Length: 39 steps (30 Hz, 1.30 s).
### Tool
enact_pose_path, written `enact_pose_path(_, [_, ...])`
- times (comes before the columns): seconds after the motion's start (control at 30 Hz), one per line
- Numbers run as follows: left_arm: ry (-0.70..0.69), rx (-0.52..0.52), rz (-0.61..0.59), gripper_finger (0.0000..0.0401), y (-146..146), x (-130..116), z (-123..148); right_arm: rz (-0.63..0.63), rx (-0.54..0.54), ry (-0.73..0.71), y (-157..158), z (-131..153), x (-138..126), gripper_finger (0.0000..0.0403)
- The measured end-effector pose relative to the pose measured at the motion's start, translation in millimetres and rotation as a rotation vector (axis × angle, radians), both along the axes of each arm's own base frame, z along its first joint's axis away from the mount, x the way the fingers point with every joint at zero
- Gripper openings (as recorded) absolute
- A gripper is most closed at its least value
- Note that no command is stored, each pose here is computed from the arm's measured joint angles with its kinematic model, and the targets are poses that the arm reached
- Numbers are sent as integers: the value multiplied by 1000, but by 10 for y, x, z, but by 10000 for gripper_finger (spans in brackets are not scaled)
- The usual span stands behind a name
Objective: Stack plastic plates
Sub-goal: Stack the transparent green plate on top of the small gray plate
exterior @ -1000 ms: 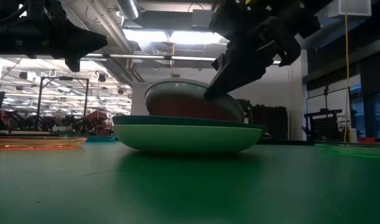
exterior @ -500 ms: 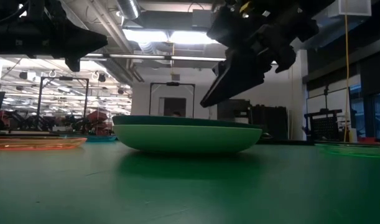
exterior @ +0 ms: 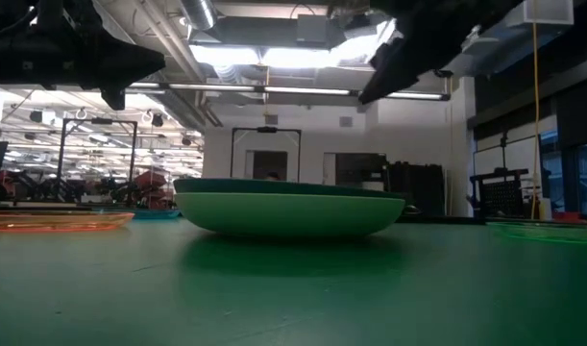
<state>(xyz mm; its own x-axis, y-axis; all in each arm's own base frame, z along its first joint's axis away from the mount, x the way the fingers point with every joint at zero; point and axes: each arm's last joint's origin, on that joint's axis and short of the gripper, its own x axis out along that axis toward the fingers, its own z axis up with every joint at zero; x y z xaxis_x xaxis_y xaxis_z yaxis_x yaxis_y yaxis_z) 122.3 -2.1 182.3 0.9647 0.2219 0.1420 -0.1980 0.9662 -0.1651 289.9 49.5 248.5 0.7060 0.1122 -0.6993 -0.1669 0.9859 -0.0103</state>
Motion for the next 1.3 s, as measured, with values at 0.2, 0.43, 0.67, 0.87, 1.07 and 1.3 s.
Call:
enact_pose_path(0.2, [4,0,2,34,1,0,-4,-79,-75,117,-109,-37,-324,168])
enact_pose_path(0.43, [8,-5,2,34,1,1,-9,-254,-32,122,-501,-125,-701,168])
enact_pose_path(0.67, [9,-8,12,34,3,1,-10,-405,-13,181,-901,-312,-1023,168])
enact_pose_path(0.87, [11,-8,16,34,5,1,-12,-512,35,263,-1198,-391,-1199,168])
enact_pose_path(1.07, [12,-5,16,34,4,1,-13,-606,-19,262,-1336,-385,-1252,168])
enact_pose_path(1.3, [14,-1,18,34,5,1,-14,-531,-38,333,-1361,-477,-1223,168])
